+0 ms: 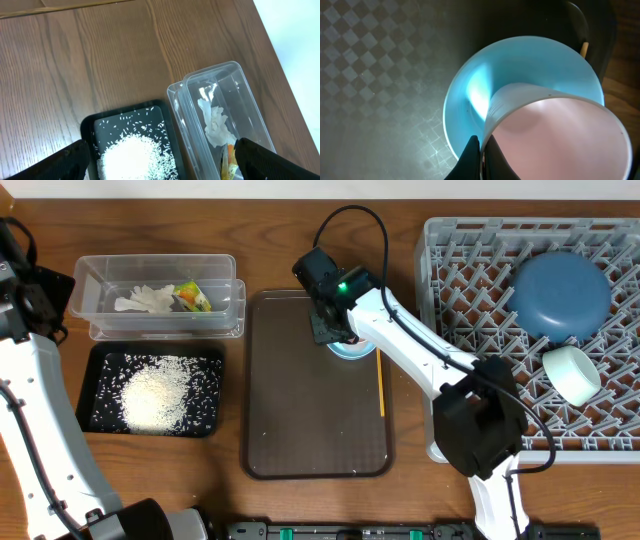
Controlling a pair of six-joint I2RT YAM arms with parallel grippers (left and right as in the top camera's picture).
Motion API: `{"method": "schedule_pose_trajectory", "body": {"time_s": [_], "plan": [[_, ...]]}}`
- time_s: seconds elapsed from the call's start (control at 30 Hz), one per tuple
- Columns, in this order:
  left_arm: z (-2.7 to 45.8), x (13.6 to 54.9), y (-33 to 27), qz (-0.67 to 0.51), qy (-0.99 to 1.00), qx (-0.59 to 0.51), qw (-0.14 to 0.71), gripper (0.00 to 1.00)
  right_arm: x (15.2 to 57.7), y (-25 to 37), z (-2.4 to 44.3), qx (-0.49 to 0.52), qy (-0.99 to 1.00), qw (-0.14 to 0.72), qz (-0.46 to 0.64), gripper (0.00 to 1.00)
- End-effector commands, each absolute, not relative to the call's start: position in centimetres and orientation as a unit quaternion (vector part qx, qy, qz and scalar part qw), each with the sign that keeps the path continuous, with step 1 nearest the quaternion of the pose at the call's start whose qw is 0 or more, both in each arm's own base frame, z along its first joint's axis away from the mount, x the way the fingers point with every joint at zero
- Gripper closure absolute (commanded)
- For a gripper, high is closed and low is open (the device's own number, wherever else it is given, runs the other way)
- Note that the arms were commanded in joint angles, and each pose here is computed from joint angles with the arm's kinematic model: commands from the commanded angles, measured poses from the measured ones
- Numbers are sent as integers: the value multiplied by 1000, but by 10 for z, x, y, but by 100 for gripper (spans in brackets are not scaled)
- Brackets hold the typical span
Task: Sort waste into correct bins and load items into the dishwasher rack
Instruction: 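Lift the pink cup and carry it over the dish rack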
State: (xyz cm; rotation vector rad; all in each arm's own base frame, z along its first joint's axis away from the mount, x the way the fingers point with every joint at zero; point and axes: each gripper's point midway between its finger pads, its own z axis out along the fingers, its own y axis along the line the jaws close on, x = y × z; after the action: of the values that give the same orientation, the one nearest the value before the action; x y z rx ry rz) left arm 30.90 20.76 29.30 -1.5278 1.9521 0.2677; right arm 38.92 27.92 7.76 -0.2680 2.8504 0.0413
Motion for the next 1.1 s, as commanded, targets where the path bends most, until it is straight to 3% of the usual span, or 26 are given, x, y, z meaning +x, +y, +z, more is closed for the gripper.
{"method": "schedule_pose_trajectory", "body": {"time_s": [0.0, 0.37, 0.67, 0.87, 1.07], "plan": [[293, 307, 211, 109, 739, -584, 317, 5, 386, 281, 122, -86, 980, 173, 40, 99], [293, 307, 211, 109, 739, -584, 317, 5, 374, 214, 230, -29, 969, 236, 66, 99], [293, 307, 211, 109, 739, -584, 317, 5, 363, 125, 260, 48, 972, 206, 101, 99], [293, 307, 211, 109, 739, -584, 317, 5, 362, 110, 272, 16, 956, 177, 232, 99], [293, 307, 211, 109, 739, -584, 317, 5, 354, 110, 314, -35, 889, 189, 415, 99]]}}
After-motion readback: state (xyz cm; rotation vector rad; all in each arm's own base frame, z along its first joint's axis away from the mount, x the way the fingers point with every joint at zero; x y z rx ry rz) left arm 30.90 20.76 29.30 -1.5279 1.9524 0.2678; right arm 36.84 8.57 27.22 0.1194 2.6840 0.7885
